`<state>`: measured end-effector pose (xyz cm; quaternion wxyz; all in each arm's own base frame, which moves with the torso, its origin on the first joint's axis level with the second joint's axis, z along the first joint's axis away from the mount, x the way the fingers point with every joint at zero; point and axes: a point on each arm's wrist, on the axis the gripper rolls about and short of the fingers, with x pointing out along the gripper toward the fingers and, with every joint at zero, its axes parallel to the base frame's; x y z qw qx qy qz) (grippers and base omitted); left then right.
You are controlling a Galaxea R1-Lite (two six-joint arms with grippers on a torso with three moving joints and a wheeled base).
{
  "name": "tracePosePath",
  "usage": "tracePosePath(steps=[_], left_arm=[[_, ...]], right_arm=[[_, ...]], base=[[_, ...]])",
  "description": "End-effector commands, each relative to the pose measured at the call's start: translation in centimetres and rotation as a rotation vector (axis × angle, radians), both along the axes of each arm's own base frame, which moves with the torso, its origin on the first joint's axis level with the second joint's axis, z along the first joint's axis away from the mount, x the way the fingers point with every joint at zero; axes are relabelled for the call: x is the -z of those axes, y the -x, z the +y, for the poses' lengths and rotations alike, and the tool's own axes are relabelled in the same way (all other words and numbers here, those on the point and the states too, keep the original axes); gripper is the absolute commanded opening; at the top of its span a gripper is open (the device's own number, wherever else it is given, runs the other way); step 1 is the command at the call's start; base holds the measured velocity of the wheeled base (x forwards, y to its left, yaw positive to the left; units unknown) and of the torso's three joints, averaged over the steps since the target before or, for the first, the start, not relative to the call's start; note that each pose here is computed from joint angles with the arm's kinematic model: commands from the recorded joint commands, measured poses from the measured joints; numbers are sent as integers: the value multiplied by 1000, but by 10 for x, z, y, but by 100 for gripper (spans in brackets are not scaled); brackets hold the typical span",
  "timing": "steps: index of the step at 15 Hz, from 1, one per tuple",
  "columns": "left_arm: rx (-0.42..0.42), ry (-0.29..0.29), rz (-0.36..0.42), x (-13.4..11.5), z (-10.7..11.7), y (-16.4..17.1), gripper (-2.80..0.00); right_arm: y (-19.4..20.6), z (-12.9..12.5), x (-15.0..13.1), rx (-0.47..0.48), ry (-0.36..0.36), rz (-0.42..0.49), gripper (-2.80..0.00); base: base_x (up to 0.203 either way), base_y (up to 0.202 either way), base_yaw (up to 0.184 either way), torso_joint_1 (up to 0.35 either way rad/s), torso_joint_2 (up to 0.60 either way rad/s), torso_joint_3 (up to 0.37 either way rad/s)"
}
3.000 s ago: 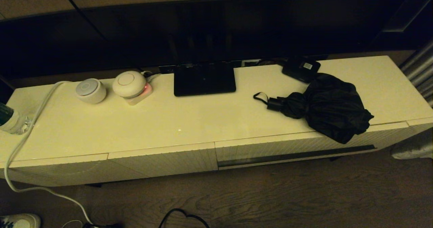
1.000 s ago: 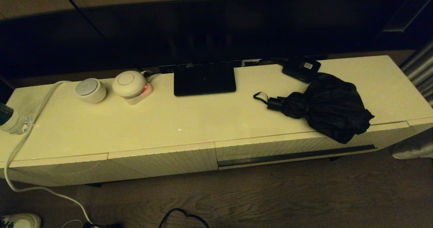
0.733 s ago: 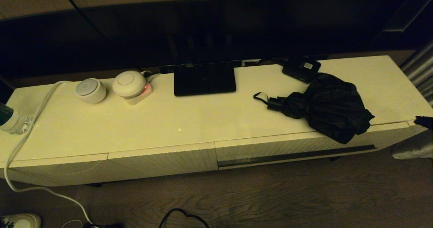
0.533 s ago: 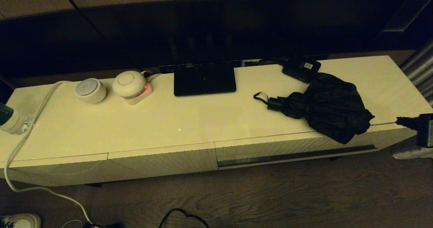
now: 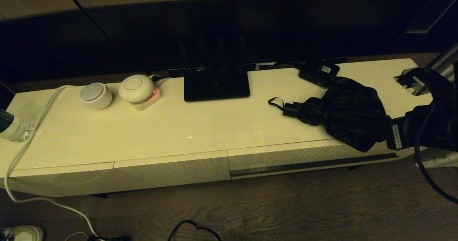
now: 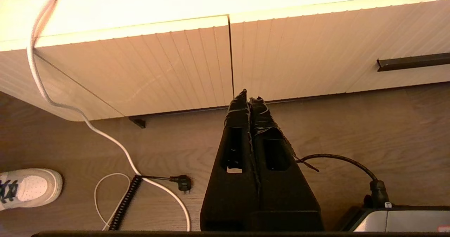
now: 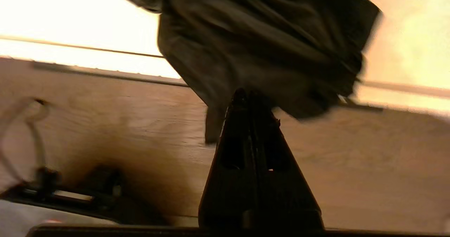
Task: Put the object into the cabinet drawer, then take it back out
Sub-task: Open the drawer
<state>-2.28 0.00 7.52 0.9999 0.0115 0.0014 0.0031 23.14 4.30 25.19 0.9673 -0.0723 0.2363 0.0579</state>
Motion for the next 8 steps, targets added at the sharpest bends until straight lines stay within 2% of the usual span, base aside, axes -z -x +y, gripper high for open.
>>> tracePosePath(steps=[1, 3, 8], left_arm=[[-1, 0, 3, 1, 0, 0, -280], [-1, 0, 3, 1, 0, 0, -280], [-1, 0, 3, 1, 0, 0, -280]], right_arm=[[-3, 15, 6, -72, 30, 22, -280], [5, 30, 15, -150, 50, 53, -280], [18, 58, 66, -327, 185, 178, -280]], base=[[0, 0, 0, 0, 0, 0], [0, 0, 0, 0, 0, 0], [0, 0, 0, 0, 0, 0]])
